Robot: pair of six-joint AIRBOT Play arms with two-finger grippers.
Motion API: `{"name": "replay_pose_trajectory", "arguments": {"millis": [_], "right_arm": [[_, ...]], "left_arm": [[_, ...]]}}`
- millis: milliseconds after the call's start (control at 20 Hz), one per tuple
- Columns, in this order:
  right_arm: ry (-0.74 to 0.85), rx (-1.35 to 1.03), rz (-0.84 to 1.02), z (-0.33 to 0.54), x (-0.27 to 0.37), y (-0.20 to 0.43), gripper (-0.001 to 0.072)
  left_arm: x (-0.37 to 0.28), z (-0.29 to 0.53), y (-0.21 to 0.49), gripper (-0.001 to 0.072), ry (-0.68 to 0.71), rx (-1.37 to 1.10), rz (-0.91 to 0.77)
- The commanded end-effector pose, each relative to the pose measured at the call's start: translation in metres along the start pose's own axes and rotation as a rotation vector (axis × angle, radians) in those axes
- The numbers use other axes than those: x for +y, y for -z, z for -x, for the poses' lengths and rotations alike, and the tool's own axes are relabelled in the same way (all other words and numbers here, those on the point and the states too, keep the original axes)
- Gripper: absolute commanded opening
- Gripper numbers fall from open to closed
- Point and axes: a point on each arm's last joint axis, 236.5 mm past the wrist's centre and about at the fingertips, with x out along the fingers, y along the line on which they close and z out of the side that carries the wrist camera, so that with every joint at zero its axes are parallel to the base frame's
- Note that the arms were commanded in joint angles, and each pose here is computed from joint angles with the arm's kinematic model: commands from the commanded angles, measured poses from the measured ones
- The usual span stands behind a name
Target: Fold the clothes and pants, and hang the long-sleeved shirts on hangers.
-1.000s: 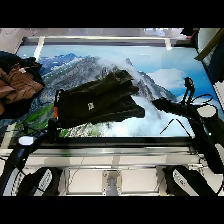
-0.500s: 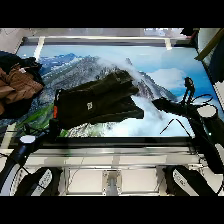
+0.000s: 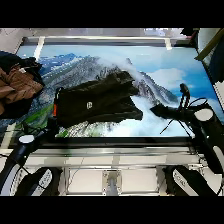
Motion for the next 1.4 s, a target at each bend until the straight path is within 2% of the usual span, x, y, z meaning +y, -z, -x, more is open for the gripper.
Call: {"name": "replay_pose_trajectory", "arguments": {"millis": [0,100,200,250,350,450,600,750,950,1050,1100,1150,1200,1250,1350], "right_arm": [[-0.075,-0.003,-0.25,-0.026,-0.005,0.035,0.0347],[-0.157,0.0,-0.352,-0.038,0.003,0.056,0.0347],[-0.213,-0.003,-0.35,-0.043,0.015,0.066,0.0362],[-0.222,-0.017,-0.35,-0.047,0.018,0.063,0.0485],[-0.253,-0.011,-0.385,-0.057,0.026,0.065,0.0533],[-0.257,0.06,-0.447,-0.074,0.03,0.083,0.0629],[-0.279,0.073,-0.514,-0.097,0.037,0.093,0.0631],[-0.292,-0.085,-0.537,-0.107,0.038,0.054,0.0631],[-0.212,-0.154,-0.544,-0.112,0.025,0.028,0.0625],[-0.183,-0.138,-0.605,-0.12,0.016,0.032,0.0621],[-0.171,-0.127,-0.613,-0.124,0.012,0.036,0.0576],[-0.169,-0.116,-0.619,-0.127,0.01,0.039,0.0368],[-0.174,-0.112,-0.618,-0.128,0.011,0.039,0.0058],[-0.198,-0.11,-0.594,-0.127,0.018,0.037,0.0005],[-0.288,-0.139,-0.456,-0.118,0.044,0.017,0.0005]], "left_arm": [[-0.005,0.002,-0.001,0.0024,0.013,-0.005,-0.013],[-0.004,0.002,-0.001,0.0024,0.012,-0.003,-0.013],[-0.004,0.002,-0.001,0.0024,0.012,-0.004,-0.013],[-0.004,0.002,-0.001,0.0024,0.012,-0.003,-0.013],[-0.004,0.002,0.0,0.0025,0.012,-0.001,-0.013],[-0.004,0.002,0.0,0.0024,0.012,0.0,-0.013],[-0.004,0.002,0.001,0.0025,0.012,0.003,-0.013],[-0.004,0.002,0.002,0.0025,0.011,0.01,-0.013],[-0.004,0.002,0.002,0.0024,0.011,0.01,-0.014],[-0.004,0.002,0.002,0.0024,0.011,0.01,-0.014],[-0.004,0.002,0.002,0.0024,0.011,0.01,-0.014],[-0.004,0.002,0.002,0.0024,0.011,0.01,-0.014],[-0.004,0.002,0.002,0.0024,0.011,0.01,-0.014],[-0.005,0.002,0.002,0.0024,0.013,0.009,-0.021],[-0.019,0.006,-0.003,0.0024,0.044,-0.005,-0.103]]}}
